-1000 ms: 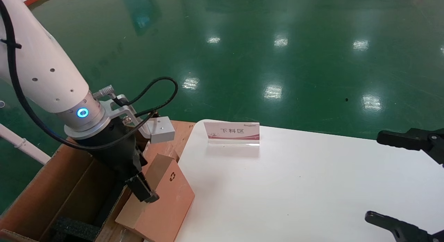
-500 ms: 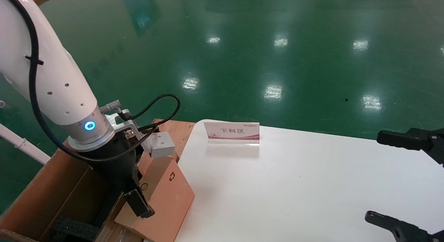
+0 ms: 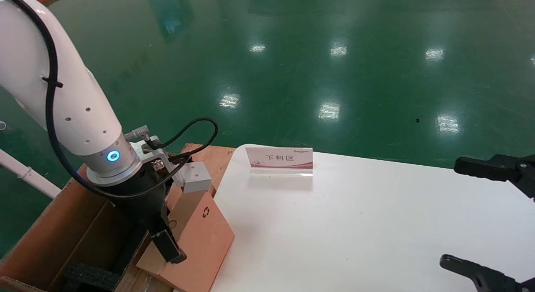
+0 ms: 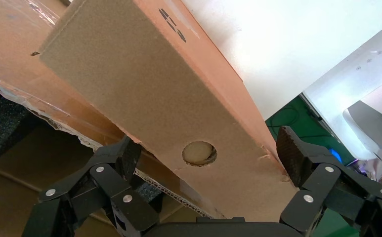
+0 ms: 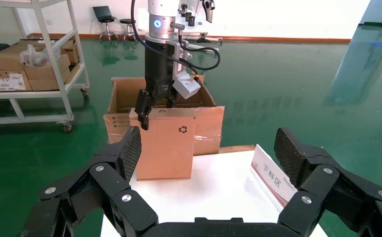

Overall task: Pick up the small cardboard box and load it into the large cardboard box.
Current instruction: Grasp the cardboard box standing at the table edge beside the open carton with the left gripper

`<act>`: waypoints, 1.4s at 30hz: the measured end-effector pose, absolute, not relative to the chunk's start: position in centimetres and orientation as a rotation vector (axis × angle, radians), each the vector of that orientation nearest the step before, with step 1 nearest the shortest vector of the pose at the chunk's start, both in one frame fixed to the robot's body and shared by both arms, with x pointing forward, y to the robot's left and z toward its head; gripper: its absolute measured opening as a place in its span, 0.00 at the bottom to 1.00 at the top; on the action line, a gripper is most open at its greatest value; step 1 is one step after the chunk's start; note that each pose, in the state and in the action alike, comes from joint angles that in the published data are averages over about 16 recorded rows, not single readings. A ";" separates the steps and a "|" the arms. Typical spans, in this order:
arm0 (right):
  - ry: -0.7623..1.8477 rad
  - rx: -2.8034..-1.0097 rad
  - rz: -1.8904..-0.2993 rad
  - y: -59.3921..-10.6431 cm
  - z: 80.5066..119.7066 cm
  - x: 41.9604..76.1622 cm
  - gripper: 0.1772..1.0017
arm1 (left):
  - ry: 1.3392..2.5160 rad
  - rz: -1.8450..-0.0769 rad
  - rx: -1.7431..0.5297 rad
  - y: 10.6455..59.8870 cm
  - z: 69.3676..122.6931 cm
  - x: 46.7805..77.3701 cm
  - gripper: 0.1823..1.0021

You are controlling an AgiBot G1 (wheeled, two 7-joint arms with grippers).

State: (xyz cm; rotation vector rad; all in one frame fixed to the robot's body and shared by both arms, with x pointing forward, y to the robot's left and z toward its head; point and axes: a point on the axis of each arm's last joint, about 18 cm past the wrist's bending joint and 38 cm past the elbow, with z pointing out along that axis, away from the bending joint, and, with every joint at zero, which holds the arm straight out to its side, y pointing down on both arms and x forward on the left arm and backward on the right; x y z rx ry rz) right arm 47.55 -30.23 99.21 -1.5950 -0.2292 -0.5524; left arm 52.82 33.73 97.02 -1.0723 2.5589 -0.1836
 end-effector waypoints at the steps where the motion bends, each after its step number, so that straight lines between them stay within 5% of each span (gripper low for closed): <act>1: -0.229 -1.595 -0.552 -30.2 99.2 47.6 1.00 | 2.559 -0.184 -1.072 33.7 97.0 52.8 1.00; 19: -0.229 -1.595 -0.552 -30.2 99.2 47.6 0.92 | 2.559 -0.186 -1.070 33.7 97.1 52.8 0.90; 31: -0.229 -1.595 -0.552 -30.2 99.2 47.6 0.69 | 2.559 -0.186 -1.069 33.7 97.1 52.8 0.63; 42: -0.229 -1.595 -0.552 -30.2 99.2 47.6 0.37 | 2.546 -0.251 -1.047 33.4 98.8 52.7 0.35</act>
